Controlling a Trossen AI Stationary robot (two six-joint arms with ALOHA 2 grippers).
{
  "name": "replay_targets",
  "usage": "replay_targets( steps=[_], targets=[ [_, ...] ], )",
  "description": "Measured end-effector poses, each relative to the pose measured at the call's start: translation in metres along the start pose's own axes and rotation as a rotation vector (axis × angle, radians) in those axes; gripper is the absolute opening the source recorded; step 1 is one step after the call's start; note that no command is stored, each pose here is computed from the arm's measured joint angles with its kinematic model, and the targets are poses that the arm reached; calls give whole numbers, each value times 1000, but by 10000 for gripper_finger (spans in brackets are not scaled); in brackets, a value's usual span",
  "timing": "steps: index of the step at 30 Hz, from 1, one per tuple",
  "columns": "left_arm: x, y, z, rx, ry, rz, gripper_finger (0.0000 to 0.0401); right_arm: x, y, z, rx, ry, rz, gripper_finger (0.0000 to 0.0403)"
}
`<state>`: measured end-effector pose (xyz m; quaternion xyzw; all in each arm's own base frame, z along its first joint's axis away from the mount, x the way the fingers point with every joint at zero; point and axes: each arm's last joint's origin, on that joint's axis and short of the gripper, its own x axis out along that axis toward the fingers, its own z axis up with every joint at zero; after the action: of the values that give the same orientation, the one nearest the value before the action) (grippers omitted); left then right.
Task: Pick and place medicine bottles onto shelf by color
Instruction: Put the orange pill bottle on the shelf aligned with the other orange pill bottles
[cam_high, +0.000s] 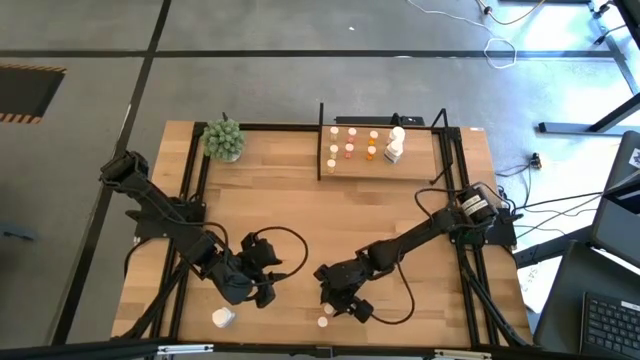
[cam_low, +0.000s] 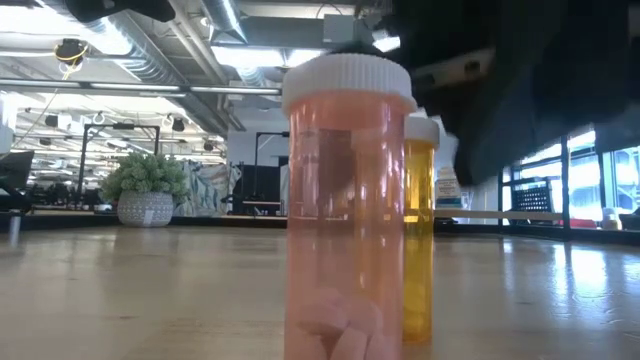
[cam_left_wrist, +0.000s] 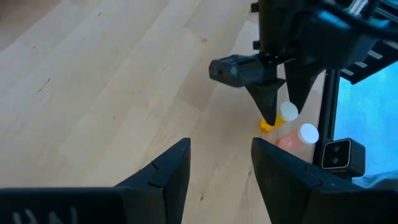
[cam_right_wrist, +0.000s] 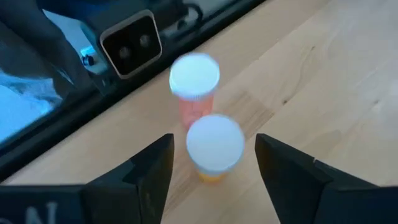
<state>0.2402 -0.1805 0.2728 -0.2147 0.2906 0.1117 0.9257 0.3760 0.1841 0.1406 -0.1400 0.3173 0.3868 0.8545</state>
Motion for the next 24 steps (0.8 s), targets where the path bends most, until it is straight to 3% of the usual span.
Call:
replay_targets(
  steps=[14, 24],
  targets=[
    [0, 0, 0, 12, 1, 1, 164, 7, -1, -3, 5, -16, -3, 227],
    [0, 0, 0, 13, 2, 1, 164, 7, -1, -3, 86, -14, -3, 227]
  ],
)
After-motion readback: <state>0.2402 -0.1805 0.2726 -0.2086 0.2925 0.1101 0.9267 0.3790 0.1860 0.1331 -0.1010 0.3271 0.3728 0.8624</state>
